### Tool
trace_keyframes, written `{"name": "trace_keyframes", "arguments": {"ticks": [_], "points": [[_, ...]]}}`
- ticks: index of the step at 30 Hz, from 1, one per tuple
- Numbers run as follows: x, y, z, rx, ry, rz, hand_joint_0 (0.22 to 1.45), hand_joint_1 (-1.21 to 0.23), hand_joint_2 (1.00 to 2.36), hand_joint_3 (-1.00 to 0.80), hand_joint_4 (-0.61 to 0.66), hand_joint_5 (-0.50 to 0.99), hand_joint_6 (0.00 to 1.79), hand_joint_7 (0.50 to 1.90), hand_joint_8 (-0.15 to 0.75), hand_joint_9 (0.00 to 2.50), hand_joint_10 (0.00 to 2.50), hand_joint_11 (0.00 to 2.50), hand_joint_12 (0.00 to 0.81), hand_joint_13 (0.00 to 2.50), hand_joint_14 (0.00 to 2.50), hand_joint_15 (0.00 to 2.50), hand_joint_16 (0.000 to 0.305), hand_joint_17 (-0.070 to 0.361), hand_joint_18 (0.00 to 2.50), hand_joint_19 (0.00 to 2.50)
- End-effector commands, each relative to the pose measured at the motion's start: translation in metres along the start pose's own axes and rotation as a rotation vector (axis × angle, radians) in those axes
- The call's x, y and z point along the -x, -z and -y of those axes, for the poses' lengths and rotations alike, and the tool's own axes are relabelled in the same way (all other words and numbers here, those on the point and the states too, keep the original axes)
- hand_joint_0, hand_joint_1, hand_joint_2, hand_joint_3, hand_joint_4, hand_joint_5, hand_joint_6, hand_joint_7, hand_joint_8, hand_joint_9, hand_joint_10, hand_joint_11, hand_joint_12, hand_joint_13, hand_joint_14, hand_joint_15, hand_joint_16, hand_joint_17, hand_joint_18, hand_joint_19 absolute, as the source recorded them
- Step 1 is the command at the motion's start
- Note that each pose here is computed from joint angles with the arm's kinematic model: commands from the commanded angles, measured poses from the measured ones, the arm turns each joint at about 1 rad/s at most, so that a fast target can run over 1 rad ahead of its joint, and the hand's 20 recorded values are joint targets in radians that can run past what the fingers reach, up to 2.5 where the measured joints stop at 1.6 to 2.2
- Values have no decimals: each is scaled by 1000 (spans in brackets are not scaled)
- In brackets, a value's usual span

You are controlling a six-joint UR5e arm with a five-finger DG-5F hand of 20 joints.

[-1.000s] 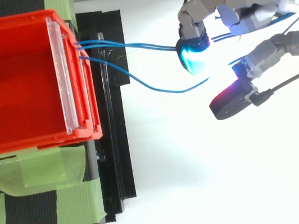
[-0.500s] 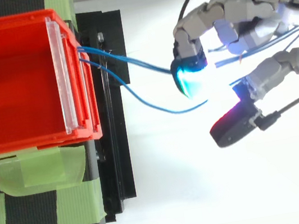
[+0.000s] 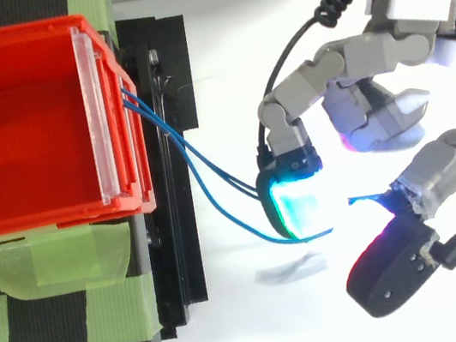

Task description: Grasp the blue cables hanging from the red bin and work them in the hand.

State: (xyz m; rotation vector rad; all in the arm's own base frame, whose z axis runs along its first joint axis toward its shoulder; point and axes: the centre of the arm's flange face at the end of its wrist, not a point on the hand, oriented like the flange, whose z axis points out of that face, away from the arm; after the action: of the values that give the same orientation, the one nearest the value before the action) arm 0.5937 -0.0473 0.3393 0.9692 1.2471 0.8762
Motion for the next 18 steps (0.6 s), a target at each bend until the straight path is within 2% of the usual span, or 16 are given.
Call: {"name": "trace_keyframes", "arguments": {"ticks": [1,6,18], "points": [[-2,1,0,-6,-109,-5,926,-708,1013,-637,144,393,618,1344,349,613,2500,2046,475,810,695,1423,54,123,1048,1459],[-2,1,0,-8,-112,-4,928,-709,1013,-642,136,396,606,1353,352,634,2500,2012,474,825,546,1449,54,122,1020,1437],[-3,1,-1,-7,-107,-8,930,-710,1012,-645,135,400,592,1363,356,648,2500,2024,475,846,480,1456,54,123,1006,1419]]}}
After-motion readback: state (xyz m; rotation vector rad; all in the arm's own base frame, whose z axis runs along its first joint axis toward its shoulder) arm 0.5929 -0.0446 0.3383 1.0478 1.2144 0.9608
